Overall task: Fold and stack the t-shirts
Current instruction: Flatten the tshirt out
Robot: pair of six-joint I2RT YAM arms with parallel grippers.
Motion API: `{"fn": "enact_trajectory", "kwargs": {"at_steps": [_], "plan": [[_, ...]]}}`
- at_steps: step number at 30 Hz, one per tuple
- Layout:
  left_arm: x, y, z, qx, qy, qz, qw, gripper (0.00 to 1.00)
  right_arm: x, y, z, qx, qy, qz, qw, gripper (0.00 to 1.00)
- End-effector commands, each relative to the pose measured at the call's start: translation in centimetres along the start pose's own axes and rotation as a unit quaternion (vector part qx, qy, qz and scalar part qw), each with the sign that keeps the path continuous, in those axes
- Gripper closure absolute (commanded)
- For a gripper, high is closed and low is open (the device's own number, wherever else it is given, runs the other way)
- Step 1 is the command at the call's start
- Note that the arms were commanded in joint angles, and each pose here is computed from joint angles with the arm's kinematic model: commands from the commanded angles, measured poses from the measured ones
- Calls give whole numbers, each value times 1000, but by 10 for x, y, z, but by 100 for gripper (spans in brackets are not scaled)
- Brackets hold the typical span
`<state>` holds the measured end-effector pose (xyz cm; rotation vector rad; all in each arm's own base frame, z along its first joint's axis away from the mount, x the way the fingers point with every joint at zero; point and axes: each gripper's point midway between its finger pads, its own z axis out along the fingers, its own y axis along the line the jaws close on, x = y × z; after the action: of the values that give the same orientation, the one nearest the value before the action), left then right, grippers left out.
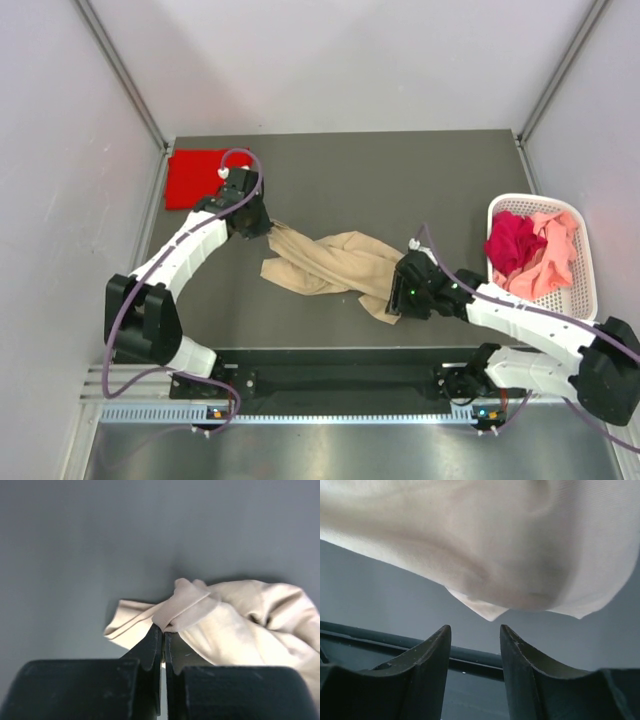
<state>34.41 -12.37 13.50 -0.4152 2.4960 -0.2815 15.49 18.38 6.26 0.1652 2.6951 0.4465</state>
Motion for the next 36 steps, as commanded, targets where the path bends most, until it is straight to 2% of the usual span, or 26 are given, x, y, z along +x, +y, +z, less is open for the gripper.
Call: {"fn": "enact_trajectory", "kwargs": {"at_steps": [1, 5, 11, 17, 19, 20, 21, 22, 23, 24, 25, 28, 31, 36], "plan": [[-22, -30, 0, 65, -8, -5, 998, 100, 1, 10, 8, 1, -6, -1, 1000, 55], [-32, -36, 2, 73, -10, -12, 997, 100, 7, 1, 19, 42, -17, 16, 999, 49], [-43, -38, 5, 75, -17, -17, 997, 100, 12, -4, 37, 47, -23, 36, 998, 50], [-45, -39, 5, 79, -17, -20, 997, 100, 7, -13, 48, 69, -47, 37, 996, 55], [-45, -38, 5, 78, -19, -20, 997, 100, -3, -13, 45, 74, -68, 35, 994, 66], [-46, -38, 5, 77, -21, -18, 997, 100, -6, -19, 37, 88, -74, 23, 993, 76], [-46, -35, 3, 69, -19, -16, 997, 100, -11, -19, 31, 94, -78, 17, 992, 97], [-49, -33, -2, 62, -24, -13, 998, 100, -24, -9, 15, 92, -90, 12, 992, 100], [-60, -36, -13, 62, -38, -2, 997, 100, -31, -8, 2, 97, -96, -1, 991, 100], [-67, -21, -25, 25, -53, -1, 998, 100, -35, -18, -21, 116, -101, -11, 988, 100], [-84, -24, -43, 25, -80, 1, 996, 100, -53, -2, -45, 92, -124, -8, 988, 100], [-119, -14, -100, 6, -161, -4, 987, 100, -78, 0, -105, 69, -175, -9, 982, 100], [-138, -16, -152, 19, -210, -4, 978, 100, -84, -4, -132, 44, -203, 0, 978, 100], [-122, -20, -193, 60, -202, -2, 977, 100, -94, -10, -169, 37, -233, 7, 972, 100]]}}
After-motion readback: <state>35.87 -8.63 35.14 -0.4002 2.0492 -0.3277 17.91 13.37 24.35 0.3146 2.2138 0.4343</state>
